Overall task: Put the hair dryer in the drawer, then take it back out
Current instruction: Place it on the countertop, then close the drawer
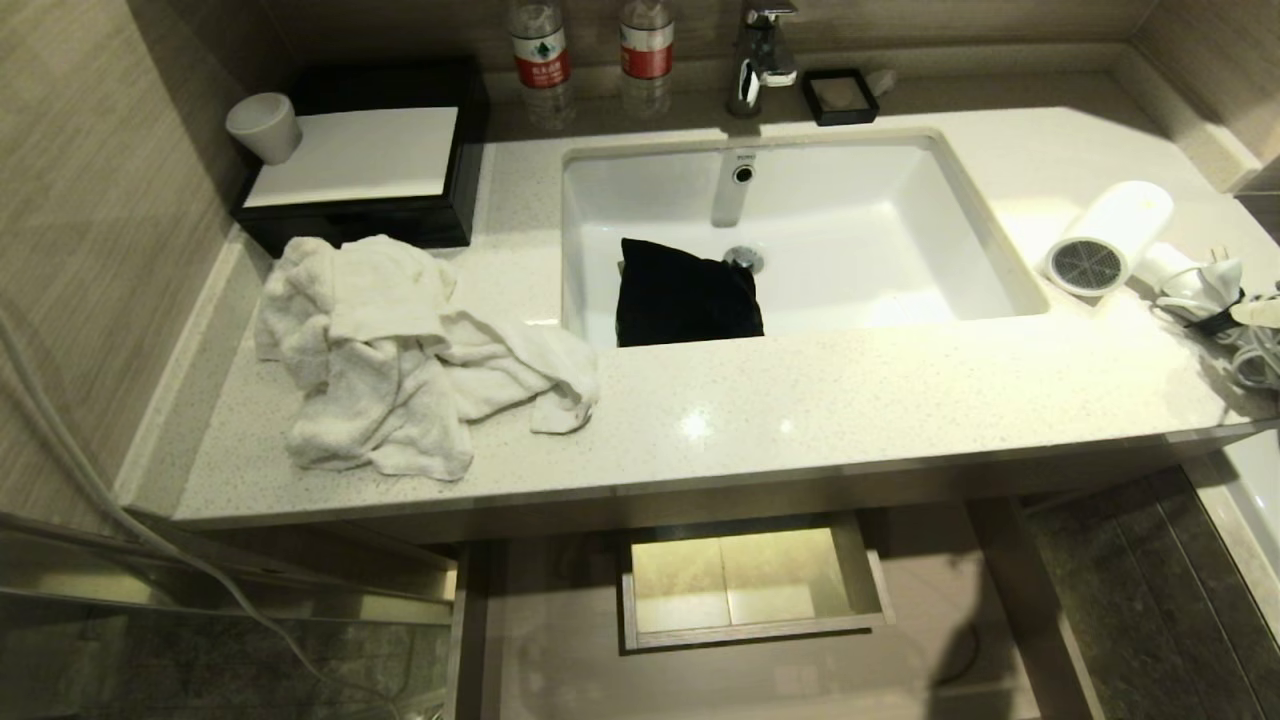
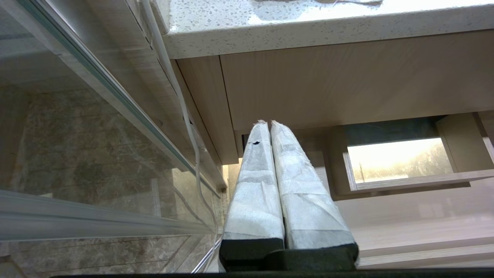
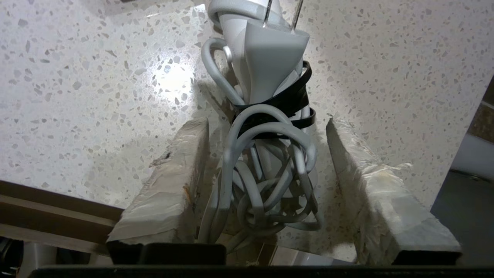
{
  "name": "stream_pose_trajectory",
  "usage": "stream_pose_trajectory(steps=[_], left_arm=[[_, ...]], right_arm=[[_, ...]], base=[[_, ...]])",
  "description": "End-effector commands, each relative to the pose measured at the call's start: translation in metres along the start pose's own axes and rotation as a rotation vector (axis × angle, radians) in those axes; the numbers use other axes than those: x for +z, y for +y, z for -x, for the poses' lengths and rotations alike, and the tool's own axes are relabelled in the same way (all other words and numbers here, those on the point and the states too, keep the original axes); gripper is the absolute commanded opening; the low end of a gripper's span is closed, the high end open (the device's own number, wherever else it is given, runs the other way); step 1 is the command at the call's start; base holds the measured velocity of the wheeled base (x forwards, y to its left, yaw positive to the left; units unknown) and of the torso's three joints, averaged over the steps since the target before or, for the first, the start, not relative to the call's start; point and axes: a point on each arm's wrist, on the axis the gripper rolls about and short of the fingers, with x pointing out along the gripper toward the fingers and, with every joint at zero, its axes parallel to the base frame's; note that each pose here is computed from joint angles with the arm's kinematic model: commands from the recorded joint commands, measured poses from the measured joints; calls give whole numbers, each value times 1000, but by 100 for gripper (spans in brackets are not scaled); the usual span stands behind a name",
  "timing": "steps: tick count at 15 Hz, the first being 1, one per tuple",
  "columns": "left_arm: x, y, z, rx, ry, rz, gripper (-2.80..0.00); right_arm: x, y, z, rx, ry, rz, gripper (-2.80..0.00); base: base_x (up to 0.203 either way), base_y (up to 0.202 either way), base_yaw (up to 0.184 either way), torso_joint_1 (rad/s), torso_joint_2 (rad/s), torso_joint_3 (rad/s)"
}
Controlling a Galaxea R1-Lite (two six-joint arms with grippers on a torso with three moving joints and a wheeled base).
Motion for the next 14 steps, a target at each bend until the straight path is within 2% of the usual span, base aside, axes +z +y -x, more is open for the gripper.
stream_pose_trajectory(steps=[1,3,7,14], left_arm=[[0,0,0,0,1,0,-280],[0,0,0,0,1,0,-280],[0,0,0,0,1,0,-280],[0,0,0,0,0,0,-280]], right_arm=[[0,3,5,2,5,32,0],[2,6,12,-19,17,48,0],[16,19,42,-161,87,108,0],[17,75,97,-182,91,122,0]], base=[[0,0,0,0,0,0],[0,0,0,0,0,0],[0,0,0,0,0,0],[0,0,0,0,0,0]])
